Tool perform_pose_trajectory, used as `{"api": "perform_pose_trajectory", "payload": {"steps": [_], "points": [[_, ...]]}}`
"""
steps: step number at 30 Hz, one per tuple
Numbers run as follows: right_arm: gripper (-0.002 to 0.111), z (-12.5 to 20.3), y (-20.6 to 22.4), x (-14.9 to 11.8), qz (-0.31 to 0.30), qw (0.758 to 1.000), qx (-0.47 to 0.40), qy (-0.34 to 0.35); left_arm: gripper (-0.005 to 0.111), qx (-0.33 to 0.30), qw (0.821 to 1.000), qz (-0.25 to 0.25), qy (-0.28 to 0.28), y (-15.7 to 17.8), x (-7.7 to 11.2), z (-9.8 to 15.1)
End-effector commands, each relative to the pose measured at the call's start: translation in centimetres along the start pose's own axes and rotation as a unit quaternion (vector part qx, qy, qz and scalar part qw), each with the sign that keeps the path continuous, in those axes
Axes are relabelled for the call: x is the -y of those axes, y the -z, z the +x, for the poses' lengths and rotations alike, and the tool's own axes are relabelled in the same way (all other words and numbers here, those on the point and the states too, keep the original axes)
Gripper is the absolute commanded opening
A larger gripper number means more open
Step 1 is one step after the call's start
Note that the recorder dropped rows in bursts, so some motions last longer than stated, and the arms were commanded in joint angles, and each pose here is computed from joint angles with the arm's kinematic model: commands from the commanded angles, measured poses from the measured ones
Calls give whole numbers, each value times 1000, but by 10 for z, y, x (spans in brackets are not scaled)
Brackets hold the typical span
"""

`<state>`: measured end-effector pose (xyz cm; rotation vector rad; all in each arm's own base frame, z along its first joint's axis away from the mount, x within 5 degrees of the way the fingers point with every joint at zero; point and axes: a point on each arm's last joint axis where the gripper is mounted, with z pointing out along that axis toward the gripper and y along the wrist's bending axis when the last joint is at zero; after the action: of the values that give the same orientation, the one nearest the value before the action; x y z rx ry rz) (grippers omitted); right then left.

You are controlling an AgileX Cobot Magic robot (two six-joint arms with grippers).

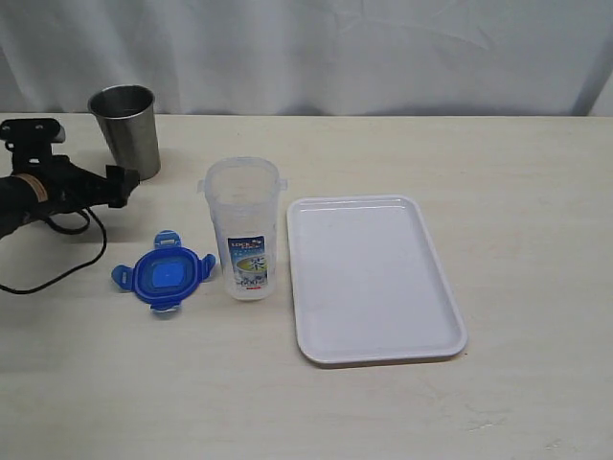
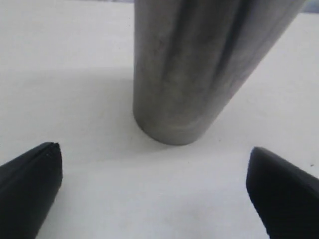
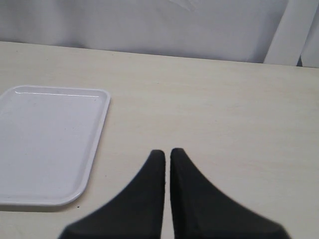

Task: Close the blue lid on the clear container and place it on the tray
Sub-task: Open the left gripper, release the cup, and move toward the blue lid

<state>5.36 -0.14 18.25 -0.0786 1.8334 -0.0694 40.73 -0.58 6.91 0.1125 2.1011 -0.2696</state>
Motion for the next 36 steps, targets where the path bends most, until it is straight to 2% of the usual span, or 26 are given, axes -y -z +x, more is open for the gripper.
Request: {"api": "perform_pose_trajectory", "payload": {"steps": [1,7,14,21,24,27,29,33,36], "points": [[4,0,0,0,0,1000,3,0,99,26,999,-1,22,26,6,-20],[4,0,0,0,0,1000,3,0,99,22,1000,-15,2,56,12,-41],[4,0,0,0,0,1000,3,0,99,-97,990,-103,7,84,10,-47],[4,0,0,0,0,1000,3,0,98,-191,972,-136,17,94,34,-38],[4,0,0,0,0,1000,3,0,88,-221,965,-140,12,94,47,-36],[4,0,0,0,0,1000,3,0,71,-242,960,-144,2,94,56,-37],[4,0,0,0,0,1000,3,0,64,-252,957,-147,0,94,60,-38],[4,0,0,0,0,1000,3,0,63,-289,942,-156,72,97,61,-33],[4,0,0,0,0,1000,3,0,63,-314,935,-145,77,99,63,-32]]}}
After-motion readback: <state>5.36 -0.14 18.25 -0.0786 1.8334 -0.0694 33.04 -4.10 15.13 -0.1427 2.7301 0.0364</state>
